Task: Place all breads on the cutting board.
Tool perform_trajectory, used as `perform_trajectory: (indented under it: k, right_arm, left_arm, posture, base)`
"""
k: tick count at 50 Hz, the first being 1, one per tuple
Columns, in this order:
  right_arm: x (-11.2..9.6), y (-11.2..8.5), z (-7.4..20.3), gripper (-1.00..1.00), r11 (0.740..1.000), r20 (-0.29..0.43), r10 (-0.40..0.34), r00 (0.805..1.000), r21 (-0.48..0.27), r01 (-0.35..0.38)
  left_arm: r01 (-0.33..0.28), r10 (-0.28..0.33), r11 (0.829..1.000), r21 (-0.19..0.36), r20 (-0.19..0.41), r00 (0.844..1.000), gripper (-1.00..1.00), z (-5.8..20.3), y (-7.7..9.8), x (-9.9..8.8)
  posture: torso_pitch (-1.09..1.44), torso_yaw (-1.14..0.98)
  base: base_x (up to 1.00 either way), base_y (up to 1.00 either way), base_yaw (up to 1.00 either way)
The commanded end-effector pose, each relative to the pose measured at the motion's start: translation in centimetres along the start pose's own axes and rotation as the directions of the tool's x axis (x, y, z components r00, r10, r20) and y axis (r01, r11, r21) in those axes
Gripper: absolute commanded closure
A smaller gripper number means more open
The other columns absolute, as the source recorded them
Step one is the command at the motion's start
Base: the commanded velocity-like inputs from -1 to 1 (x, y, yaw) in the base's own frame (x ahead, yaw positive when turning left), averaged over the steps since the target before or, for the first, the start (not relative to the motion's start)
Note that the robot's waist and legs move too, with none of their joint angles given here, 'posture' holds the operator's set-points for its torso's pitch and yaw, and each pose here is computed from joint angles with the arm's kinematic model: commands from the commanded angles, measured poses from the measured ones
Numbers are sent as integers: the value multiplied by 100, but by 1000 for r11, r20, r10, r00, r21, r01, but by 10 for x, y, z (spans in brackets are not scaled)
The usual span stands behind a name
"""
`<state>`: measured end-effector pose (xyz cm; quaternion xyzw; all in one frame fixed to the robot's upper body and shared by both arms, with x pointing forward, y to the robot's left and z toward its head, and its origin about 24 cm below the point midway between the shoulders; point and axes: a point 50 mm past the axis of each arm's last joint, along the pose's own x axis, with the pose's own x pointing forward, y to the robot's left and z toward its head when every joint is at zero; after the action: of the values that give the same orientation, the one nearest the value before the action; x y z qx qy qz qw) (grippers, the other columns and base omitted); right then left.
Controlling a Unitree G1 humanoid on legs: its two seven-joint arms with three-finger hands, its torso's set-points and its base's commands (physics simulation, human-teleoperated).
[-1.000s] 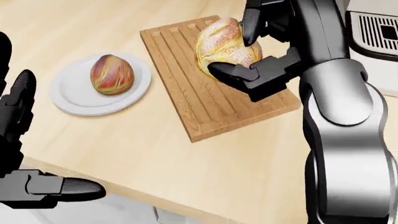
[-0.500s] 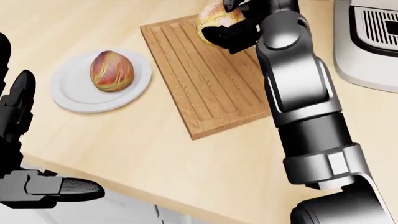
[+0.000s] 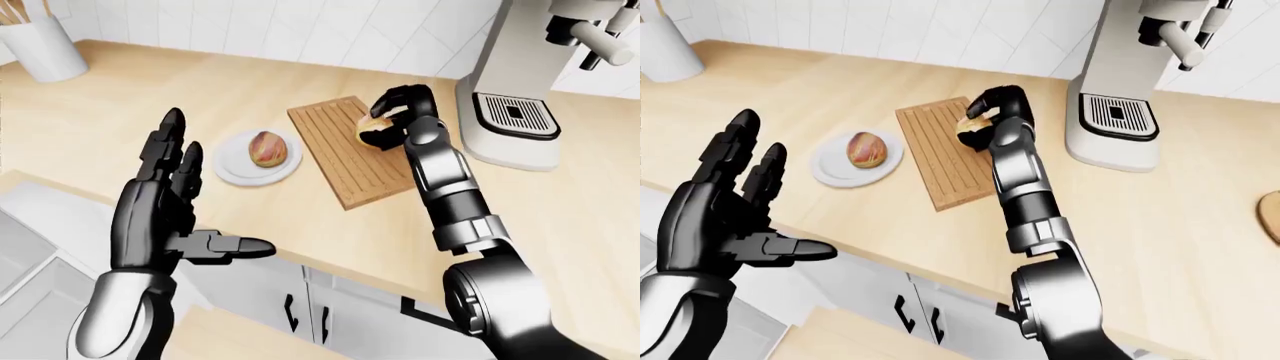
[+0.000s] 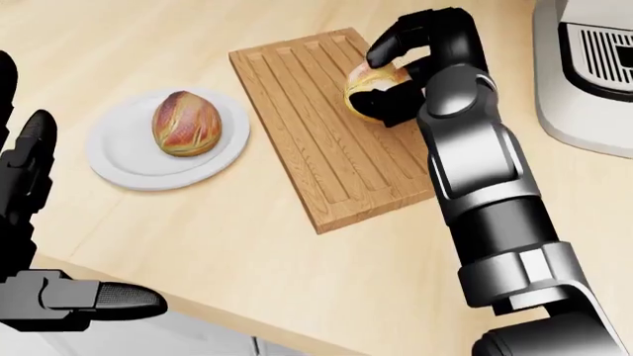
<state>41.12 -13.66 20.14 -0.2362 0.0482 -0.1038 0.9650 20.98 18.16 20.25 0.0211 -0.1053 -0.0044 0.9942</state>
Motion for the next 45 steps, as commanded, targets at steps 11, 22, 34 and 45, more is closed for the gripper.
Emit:
perform_trajectory:
  k: [11, 22, 34, 45]
  right_arm:
    - [-1, -13, 17, -71, 997, 82, -56, 995, -48, 60]
    - [-10, -19, 19, -94, 998, 94, -19, 995, -54, 24]
    - [-40, -34, 22, -100, 999, 171, 41, 985, -26, -37]
    - [-43, -34, 24, -100, 999, 183, 37, 982, -25, -33]
  left_arm:
    - [1, -2, 1000, 13, 74, 997, -100, 11, -1, -2]
    - [8, -10, 1000, 22, 83, 997, -100, 21, -4, 3]
    - [11, -24, 983, 185, 66, 998, -100, 43, -17, 75]
    - [47, -40, 911, 410, -26, 999, -100, 36, -20, 119]
  posture:
    - [0, 0]
    - [0, 0]
    - [0, 0]
    - [0, 0]
  base:
    - [0, 0, 0]
    - [0, 0, 0]
    - [0, 0, 0]
    - [0, 0, 0]
